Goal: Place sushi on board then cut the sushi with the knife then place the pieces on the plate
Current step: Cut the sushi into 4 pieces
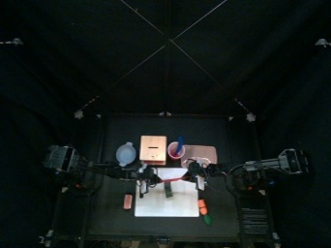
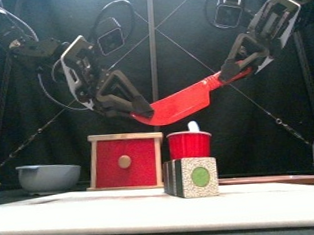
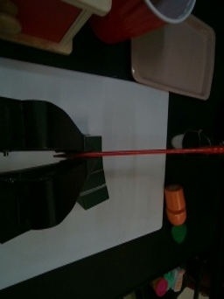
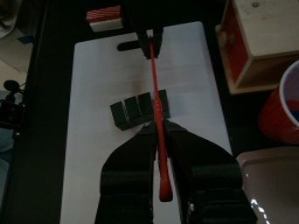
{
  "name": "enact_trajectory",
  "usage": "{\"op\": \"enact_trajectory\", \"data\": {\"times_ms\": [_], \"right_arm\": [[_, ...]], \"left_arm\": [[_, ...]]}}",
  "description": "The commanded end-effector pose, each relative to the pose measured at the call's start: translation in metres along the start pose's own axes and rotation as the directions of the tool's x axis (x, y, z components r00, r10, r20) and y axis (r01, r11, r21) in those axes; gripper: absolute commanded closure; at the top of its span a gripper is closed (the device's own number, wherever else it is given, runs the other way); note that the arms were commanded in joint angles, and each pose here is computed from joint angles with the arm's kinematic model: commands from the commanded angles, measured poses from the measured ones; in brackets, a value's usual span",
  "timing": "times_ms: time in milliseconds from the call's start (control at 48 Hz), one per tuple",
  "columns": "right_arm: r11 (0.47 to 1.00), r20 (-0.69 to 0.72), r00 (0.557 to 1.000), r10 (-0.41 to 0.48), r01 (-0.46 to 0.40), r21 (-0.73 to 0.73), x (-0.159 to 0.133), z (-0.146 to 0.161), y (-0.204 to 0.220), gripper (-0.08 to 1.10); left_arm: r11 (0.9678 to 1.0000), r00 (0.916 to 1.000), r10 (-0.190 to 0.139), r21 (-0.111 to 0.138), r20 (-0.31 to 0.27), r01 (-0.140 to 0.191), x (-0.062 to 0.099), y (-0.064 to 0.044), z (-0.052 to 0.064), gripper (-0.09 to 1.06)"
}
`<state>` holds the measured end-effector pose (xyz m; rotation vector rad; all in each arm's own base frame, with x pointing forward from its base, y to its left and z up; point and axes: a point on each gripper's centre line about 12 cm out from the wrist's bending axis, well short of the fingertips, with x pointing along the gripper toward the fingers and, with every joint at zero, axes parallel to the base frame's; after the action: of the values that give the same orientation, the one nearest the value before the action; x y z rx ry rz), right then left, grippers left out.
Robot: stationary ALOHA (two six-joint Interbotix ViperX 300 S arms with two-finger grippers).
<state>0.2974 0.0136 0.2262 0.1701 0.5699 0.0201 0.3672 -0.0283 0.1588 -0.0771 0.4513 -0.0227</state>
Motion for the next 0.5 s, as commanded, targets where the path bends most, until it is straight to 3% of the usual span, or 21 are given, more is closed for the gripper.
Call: {"op": "enact_trajectory", "data": {"times_ms": [21, 104, 271, 500], "right_arm": [[1.000, 0.010, 1.000, 0.013, -0.014, 0.016, 0.003, 0.005, 0.005, 0.53], [0.999, -0.021, 1.000, 0.014, -0.013, 0.036, 0.011, -0.002, 0.005, 0.53], [0.998, -0.080, 0.997, 0.006, -0.002, 0.056, 0.026, -0.013, 0.004, 0.53], [0.998, -0.117, 0.993, -0.005, 0.013, 0.064, 0.037, -0.020, 0.000, 0.53]], "left_arm": [[0.9998, 0.9996, -0.022, -0.002, 0.018, 0.022, 0.000, -0.010, 0.010, 0.57], [0.9995, 0.9995, -0.032, -0.009, -0.001, 0.032, 0.000, -0.015, 0.007, 0.57], [0.9985, 0.9990, -0.025, -0.050, -0.036, 0.023, 0.002, -0.018, 0.000, 0.57], [0.9978, 0.9961, -0.023, -0.064, -0.085, 0.017, 0.006, -0.018, -0.010, 0.57]]}}
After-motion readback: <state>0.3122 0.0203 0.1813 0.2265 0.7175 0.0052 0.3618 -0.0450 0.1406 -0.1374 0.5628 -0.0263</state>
